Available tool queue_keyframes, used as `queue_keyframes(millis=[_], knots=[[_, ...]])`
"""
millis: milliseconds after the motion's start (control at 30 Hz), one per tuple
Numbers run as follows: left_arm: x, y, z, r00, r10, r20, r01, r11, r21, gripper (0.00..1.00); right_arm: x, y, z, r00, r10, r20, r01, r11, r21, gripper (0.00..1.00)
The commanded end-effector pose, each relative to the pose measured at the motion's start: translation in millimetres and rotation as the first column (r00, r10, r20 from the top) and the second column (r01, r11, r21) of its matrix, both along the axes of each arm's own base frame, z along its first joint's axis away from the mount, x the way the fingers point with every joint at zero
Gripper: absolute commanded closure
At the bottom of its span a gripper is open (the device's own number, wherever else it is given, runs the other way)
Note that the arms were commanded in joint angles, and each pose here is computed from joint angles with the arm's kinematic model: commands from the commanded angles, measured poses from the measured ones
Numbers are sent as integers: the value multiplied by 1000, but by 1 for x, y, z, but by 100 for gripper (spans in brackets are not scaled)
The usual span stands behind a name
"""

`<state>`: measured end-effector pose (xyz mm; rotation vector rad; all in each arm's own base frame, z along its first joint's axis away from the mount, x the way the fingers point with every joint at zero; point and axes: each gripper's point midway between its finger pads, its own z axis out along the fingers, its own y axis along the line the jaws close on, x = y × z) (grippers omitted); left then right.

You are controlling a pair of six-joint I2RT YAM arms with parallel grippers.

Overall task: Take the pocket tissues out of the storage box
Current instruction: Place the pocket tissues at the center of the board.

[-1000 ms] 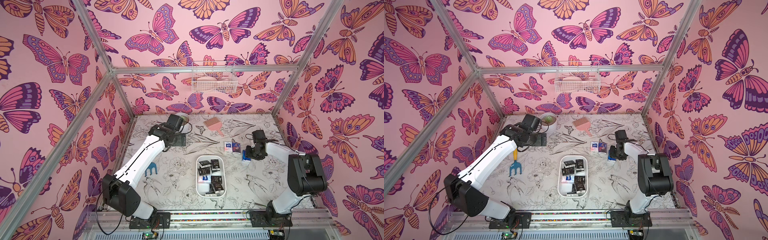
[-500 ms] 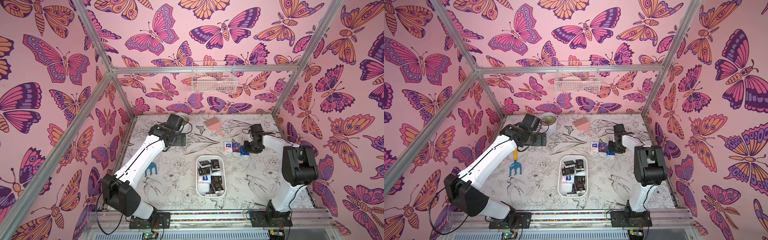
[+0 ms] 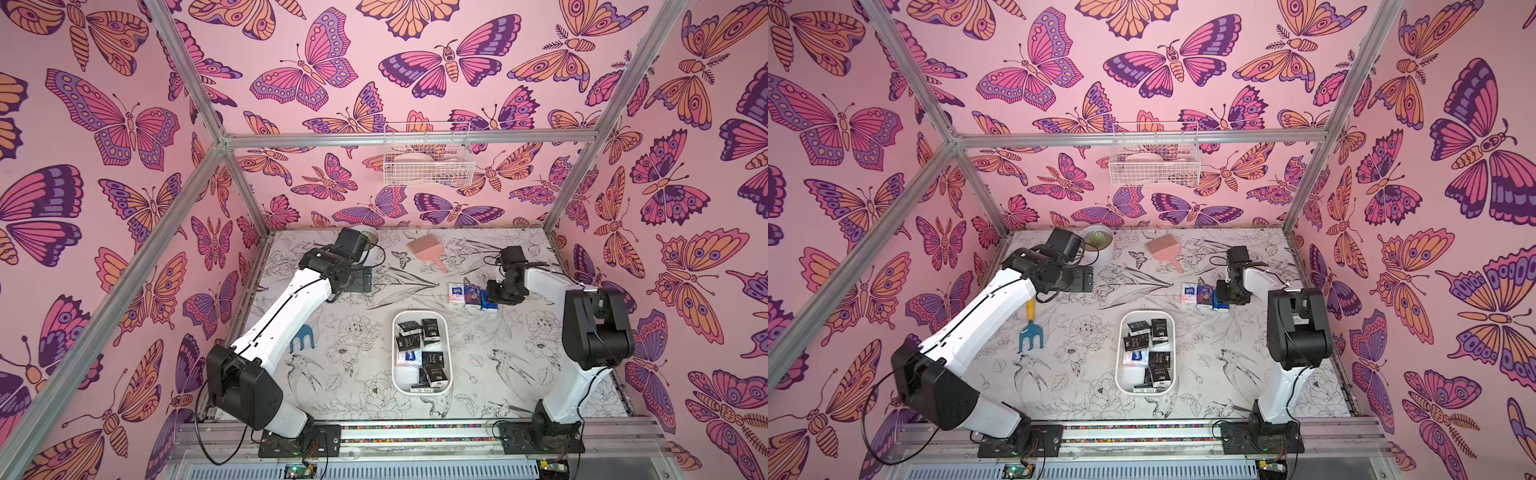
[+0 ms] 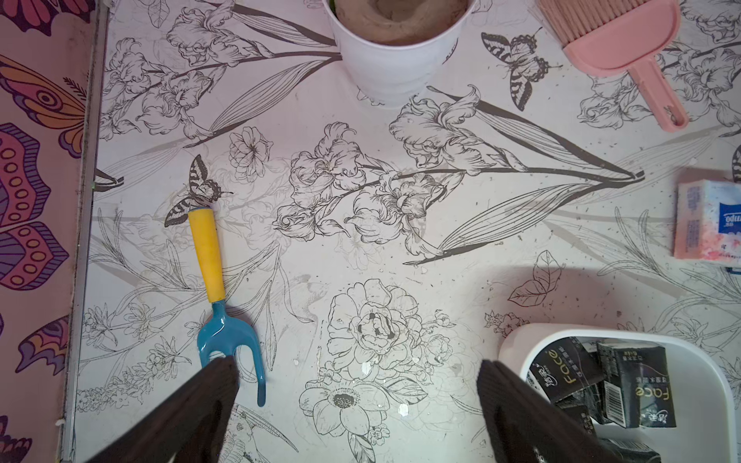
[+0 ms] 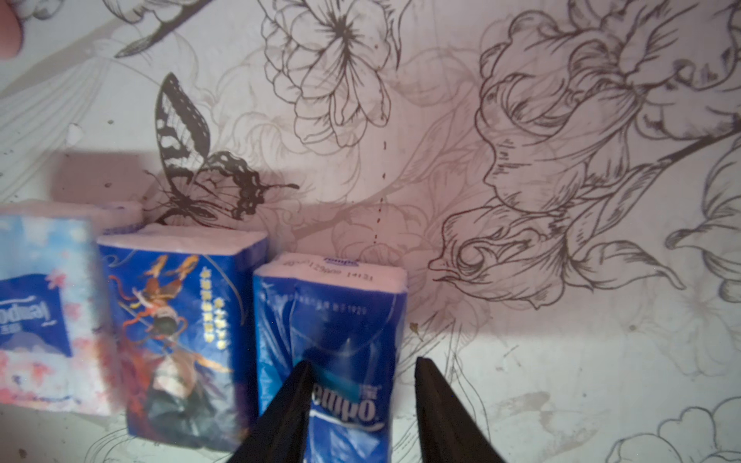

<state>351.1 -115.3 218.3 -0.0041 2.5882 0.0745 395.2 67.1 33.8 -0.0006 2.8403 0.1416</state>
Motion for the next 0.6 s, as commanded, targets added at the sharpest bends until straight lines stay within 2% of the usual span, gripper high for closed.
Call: queue_keyframes(millis=[0,267,567], knots=[[-1,3,-1,1000,4,-7,-4,1000,21,0,-8,2,-14,999,4,-54,-3,1000,12,53],[-3,4,-1,1000,11,-6,-11,1000,19,0,-2,2,3,1000,-3,-16,3,1000,9,51],[-4,3,0,1000,12,-3,-12,1000,12,0,5,11,52,996,-5,93,-2,997,76,49]])
